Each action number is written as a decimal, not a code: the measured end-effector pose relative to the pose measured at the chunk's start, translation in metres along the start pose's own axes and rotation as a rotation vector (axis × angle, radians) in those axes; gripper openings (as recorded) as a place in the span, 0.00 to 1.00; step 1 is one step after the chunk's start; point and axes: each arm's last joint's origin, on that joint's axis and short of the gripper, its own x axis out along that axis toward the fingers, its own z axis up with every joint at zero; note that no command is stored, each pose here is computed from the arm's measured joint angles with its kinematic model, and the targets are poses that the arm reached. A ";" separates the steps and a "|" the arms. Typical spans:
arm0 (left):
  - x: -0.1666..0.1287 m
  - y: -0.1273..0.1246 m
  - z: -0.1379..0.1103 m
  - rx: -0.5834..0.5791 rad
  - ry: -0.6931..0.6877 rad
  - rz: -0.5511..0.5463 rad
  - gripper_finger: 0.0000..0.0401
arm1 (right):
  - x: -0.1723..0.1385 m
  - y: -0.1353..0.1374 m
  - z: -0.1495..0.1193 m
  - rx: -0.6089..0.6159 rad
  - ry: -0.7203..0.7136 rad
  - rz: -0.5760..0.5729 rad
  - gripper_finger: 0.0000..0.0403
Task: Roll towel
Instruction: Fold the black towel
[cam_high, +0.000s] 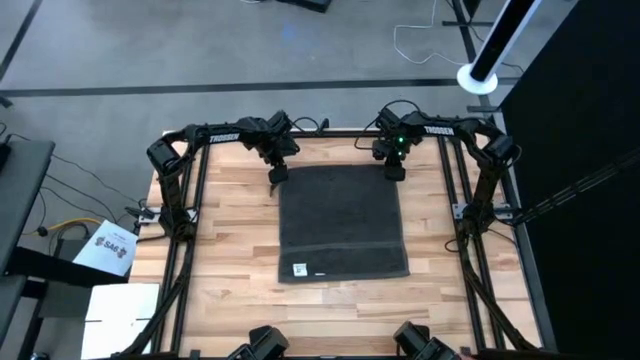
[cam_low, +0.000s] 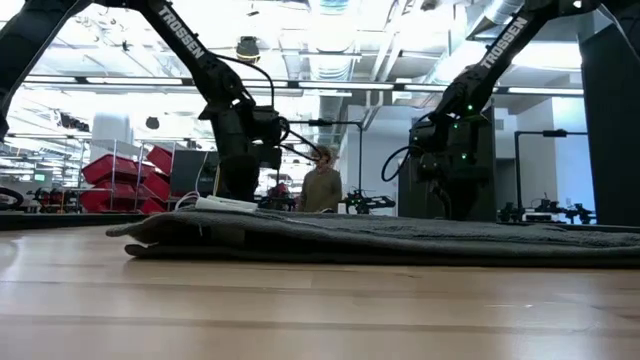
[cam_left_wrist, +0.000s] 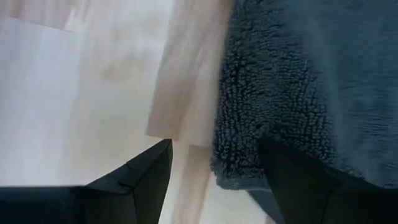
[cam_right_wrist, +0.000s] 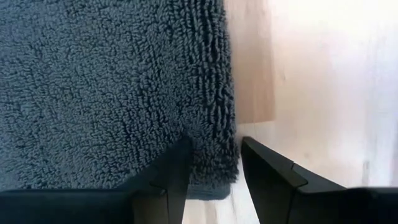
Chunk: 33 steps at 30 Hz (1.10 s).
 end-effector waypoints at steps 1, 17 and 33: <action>0.002 0.000 -0.001 0.002 0.000 0.024 0.58 | 0.001 0.001 0.000 0.000 -0.001 -0.001 0.33; 0.014 -0.004 0.000 0.036 0.030 0.284 0.16 | 0.003 0.005 0.001 0.018 0.007 0.016 0.03; -0.010 -0.034 0.015 0.077 0.144 0.336 0.06 | -0.024 0.018 0.004 -0.003 -0.014 -0.054 0.01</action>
